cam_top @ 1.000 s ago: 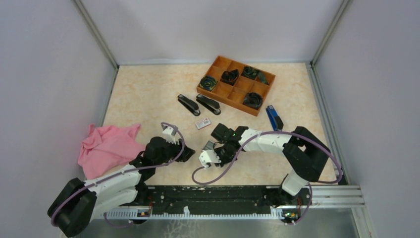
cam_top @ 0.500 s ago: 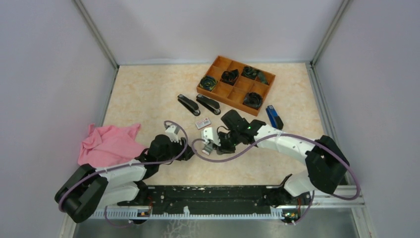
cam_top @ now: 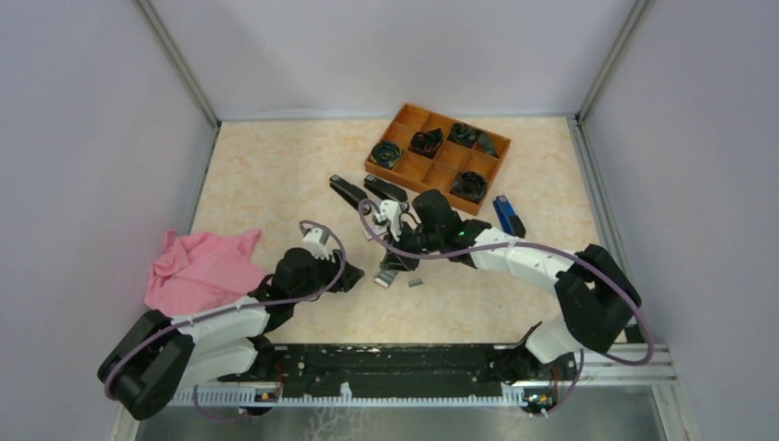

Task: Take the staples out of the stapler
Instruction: Adjust the staple box at the center of the board.

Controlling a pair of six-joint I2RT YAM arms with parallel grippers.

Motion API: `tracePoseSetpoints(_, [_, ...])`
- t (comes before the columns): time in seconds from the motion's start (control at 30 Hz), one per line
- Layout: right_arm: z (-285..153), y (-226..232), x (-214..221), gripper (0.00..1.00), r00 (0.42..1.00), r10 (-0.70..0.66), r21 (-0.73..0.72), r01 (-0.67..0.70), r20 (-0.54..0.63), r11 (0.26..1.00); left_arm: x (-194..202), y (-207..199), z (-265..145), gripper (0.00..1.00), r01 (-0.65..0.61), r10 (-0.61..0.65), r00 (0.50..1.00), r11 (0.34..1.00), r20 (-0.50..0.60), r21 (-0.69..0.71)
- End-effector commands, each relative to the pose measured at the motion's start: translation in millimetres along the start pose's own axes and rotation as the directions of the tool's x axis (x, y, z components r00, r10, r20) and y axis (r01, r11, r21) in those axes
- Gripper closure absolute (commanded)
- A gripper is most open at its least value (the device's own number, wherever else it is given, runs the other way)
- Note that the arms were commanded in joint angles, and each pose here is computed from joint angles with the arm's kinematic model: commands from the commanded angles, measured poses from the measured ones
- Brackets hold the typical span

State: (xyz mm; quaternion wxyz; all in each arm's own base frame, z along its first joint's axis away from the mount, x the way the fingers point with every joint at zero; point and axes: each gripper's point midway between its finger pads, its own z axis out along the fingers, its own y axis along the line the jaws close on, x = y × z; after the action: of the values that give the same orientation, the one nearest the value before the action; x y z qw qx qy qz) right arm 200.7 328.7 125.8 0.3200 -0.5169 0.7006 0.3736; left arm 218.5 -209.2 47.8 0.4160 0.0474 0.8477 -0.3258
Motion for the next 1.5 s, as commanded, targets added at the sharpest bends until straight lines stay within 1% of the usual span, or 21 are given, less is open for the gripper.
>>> tracePoseSetpoints(0.0, [18.0,-7.5,-2.7,0.9,0.996,0.085,0.021,-0.085,0.004,0.996,-3.5,2.3,-6.0,0.4,-0.005,0.006,1.0,1.0,0.022,-0.007])
tracePoseSetpoints(0.07, [23.1,-11.0,0.0,0.9,0.995,0.094,0.042,-0.094,-0.012,0.995,-3.1,1.3,-8.2,0.4,-0.007,0.007,1.0,1.0,0.024,0.001])
tracePoseSetpoints(0.17, [29.3,-16.2,2.9,0.9,0.994,0.113,0.078,-0.112,-0.006,0.991,1.3,2.0,-10.4,0.4,0.001,-0.001,1.0,1.0,0.021,0.009])
tracePoseSetpoints(0.3, [34.5,-25.1,10.6,0.9,0.996,0.086,0.156,-0.083,-0.014,0.984,7.6,0.2,-13.2,0.4,0.016,-0.017,1.0,0.999,0.015,0.034])
tracePoseSetpoints(0.5, [39.1,-36.1,12.3,0.91,0.994,0.108,0.229,-0.101,-0.015,0.968,7.8,1.6,-16.2,0.4,0.019,-0.02,0.999,0.999,0.029,0.034])
tracePoseSetpoints(0.73, [44.8,-32.1,15.9,0.92,0.992,0.121,0.258,-0.11,-0.025,0.96,5.7,-0.5,-15.5,0.4,0.018,-0.019,0.999,0.999,0.029,0.039])
tracePoseSetpoints(0.87, [45.7,-33.0,21.7,0.92,0.99,0.137,0.266,-0.122,-0.036,0.956,8.1,-7.3,-15.5,0.41,0.05,-0.051,0.999,0.996,0.014,0.071])
tracePoseSetpoints(0.97, [46.7,-33.0,25.8,0.92,0.989,0.142,0.268,-0.124,-0.048,0.956,15.0,-12.9,-16.6,0.43,0.092,-0.091,0.996,0.99,-0.016,0.103])
tracePoseSetpoints(1.07, [47.5,-33.1,29.5,0.92,0.987,0.147,0.269,-0.126,-0.06,0.955,22.4,-17.9,-18.1,0.5,0.135,-0.128,0.99,0.983,-0.059,0.122])
tracePoseSetpoints(1.17, [49.3,-31.3,33.8,0.93,0.986,0.152,0.262,-0.128,-0.072,0.957,29.1,-20.9,-20.0,0.54,0.18,-0.169,0.981,0.975,-0.091,0.133])
tracePoseSetpoints(1.3, [52.7,-29.0,38.2,0.93,0.983,0.158,0.253,-0.131,-0.088,0.959,36.1,-23.6,-21.7,0.58,0.219,-0.203,0.972,0.964,-0.116,0.15])
tracePoseSetpoints(1.47, [53.9,-28.7,38.5,0.93,0.982,0.167,0.249,-0.139,-0.093,0.958,36.9,-27.6,-19.9,0.59,0.23,-0.21,0.969,0.959,-0.129,0.168])
